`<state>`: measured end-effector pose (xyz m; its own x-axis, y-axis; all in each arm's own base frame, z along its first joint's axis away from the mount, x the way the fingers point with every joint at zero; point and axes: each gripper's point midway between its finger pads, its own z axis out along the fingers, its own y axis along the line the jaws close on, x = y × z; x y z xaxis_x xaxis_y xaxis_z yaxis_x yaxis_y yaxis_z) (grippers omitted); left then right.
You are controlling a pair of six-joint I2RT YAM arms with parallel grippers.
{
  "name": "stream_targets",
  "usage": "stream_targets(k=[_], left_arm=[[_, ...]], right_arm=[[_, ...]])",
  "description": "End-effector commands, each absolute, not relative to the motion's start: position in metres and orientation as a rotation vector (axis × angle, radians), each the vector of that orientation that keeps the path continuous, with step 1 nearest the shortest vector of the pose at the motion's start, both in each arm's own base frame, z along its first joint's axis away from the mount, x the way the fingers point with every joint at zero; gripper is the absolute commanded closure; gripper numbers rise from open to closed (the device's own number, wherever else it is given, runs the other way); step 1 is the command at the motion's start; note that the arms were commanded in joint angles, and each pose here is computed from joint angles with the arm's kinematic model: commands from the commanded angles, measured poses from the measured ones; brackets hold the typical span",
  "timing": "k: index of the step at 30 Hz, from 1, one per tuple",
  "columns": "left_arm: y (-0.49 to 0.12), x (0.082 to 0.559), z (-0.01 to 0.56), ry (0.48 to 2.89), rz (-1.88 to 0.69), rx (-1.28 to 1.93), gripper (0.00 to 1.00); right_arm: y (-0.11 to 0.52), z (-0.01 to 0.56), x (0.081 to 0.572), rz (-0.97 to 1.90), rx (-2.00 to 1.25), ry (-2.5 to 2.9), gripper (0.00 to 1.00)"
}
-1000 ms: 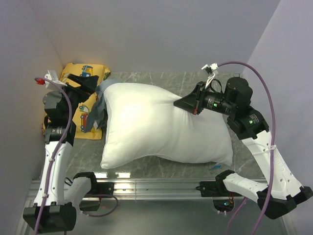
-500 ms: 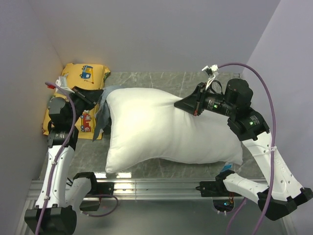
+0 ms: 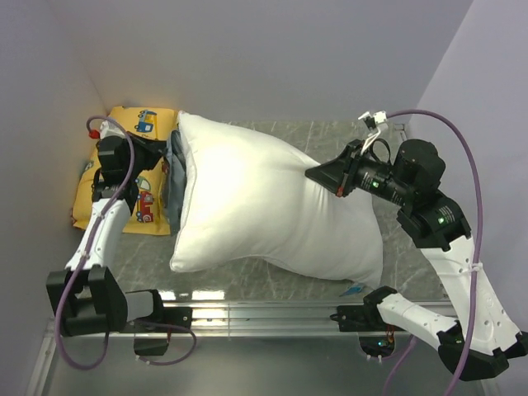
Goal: Remove the pillowcase from the pillow
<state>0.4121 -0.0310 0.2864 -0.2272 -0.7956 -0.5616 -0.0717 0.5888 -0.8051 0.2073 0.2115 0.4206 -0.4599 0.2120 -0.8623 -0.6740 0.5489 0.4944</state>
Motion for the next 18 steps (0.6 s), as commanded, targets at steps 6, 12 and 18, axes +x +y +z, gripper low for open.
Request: stream_targets(k=[6, 12, 18], left_arm=[[-0.044, 0.435, 0.245, 1.749, -0.714, -0.722, 0.99], [-0.085, 0.420, 0.180, 1.902, -0.634, -0.688, 0.92], [-0.105, 0.398, 0.129, 1.993, -0.631, -0.674, 0.77]], right_arm=[[0.166, 0.506, 0.265, 0.805, -0.067, 1.536, 1.00], [0.133, 0.477, 0.341, 0.523, 0.223, 1.549, 1.00], [0.099, 0.403, 0.391, 0.267, 0.424, 1.592, 1.00]])
